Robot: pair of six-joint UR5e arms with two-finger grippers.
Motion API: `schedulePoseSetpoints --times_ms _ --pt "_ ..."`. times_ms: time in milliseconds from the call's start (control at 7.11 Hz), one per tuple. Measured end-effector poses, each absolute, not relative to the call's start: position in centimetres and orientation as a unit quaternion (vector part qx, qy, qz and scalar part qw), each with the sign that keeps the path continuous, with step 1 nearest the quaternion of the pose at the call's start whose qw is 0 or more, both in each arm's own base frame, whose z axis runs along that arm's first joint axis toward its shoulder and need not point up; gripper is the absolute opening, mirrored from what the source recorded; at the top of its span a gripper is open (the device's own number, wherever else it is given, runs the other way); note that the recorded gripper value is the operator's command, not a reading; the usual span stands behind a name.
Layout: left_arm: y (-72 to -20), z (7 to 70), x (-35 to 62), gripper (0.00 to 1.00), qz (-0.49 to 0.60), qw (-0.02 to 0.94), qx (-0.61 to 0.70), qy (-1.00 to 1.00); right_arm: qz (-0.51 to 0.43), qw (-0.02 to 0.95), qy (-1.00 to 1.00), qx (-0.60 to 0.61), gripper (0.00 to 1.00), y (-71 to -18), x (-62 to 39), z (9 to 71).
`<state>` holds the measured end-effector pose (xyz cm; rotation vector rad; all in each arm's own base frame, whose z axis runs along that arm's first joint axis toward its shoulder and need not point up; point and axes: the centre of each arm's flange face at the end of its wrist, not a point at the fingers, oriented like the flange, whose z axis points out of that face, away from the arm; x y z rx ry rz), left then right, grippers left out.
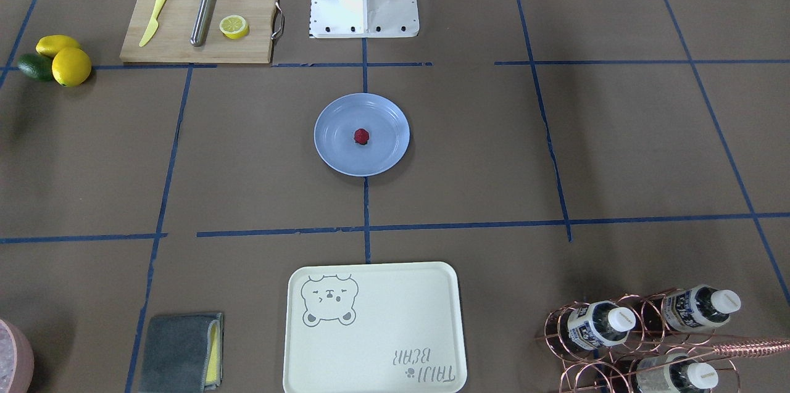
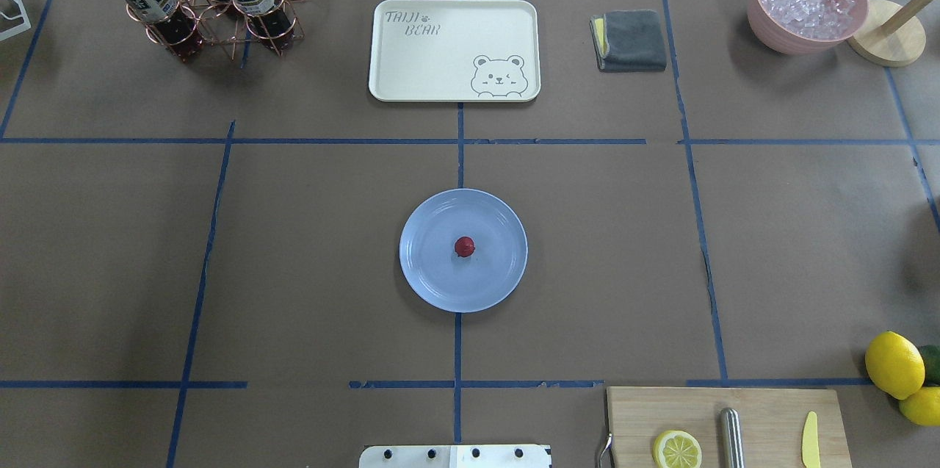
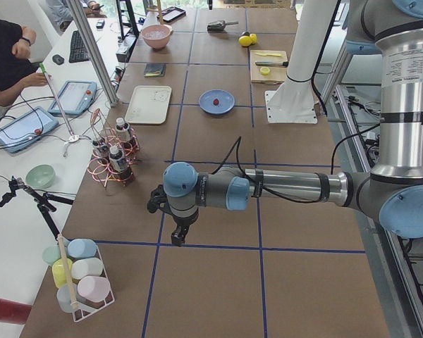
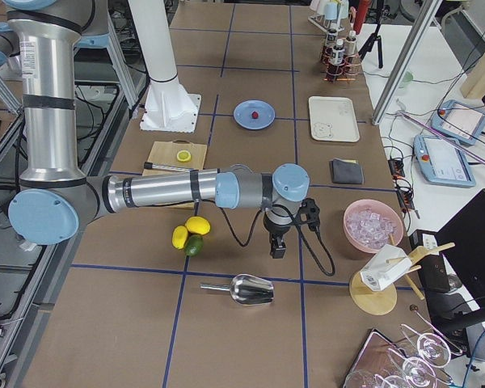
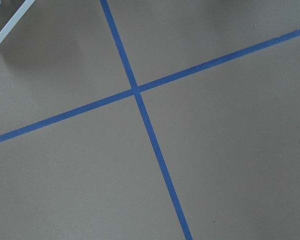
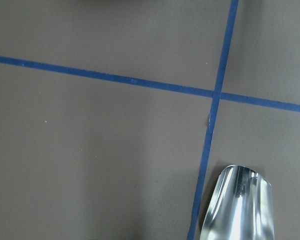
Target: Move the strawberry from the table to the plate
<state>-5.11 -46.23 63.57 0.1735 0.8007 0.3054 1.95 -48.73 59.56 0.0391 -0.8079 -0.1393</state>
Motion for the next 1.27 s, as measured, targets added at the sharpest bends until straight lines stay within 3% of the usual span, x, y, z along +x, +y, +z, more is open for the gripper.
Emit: schedulePoseSetpoints --times_ms 1266 --pt "-44.8 65.1 -5.6 1.00 0.121 0.911 0.063 0.390 -0.027 0.934 -0.356 0.027 1.00 -48.6 2.4 60.7"
